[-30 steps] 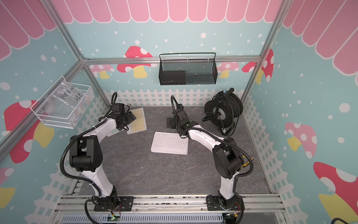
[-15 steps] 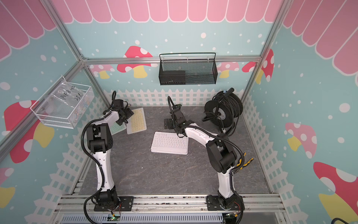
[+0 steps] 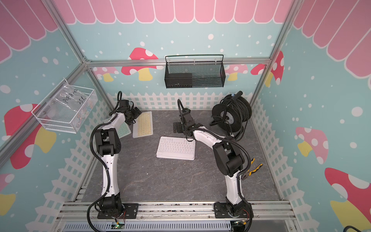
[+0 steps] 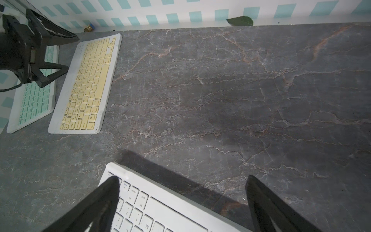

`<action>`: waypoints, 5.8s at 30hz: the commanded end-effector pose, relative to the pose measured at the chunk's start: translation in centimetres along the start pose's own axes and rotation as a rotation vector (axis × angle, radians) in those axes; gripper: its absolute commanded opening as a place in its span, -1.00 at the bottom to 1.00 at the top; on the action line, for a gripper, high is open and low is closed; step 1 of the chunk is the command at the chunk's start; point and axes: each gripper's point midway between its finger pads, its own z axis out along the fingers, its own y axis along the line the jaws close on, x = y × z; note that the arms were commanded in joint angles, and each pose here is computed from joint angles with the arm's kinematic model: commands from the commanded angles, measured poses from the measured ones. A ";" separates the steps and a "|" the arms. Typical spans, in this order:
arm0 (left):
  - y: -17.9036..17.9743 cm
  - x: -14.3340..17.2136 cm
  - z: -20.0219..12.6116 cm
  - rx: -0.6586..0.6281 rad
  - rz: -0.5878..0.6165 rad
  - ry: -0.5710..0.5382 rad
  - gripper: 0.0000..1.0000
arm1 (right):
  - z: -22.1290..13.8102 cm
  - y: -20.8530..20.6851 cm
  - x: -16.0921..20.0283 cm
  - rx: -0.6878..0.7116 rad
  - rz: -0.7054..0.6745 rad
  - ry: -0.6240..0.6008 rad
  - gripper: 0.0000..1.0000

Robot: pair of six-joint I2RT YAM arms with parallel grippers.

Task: Stack the numeric keypads
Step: Adjust the numeric keypad at the center of the board, then pick up the numeric keypad from the center of the board.

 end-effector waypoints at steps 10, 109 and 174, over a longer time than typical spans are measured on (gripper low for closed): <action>-15.5 12.9 1.4 0.380 0.237 0.276 0.99 | 0.2 -1.9 2.5 -0.024 0.055 0.056 0.99; -26.4 22.0 -17.4 1.079 -0.096 0.356 0.99 | 9.0 -3.5 4.2 -0.454 0.360 0.234 0.93; -19.8 21.7 -10.2 0.578 0.059 0.155 -0.79 | 6.3 -7.2 2.0 -0.499 0.525 0.124 0.90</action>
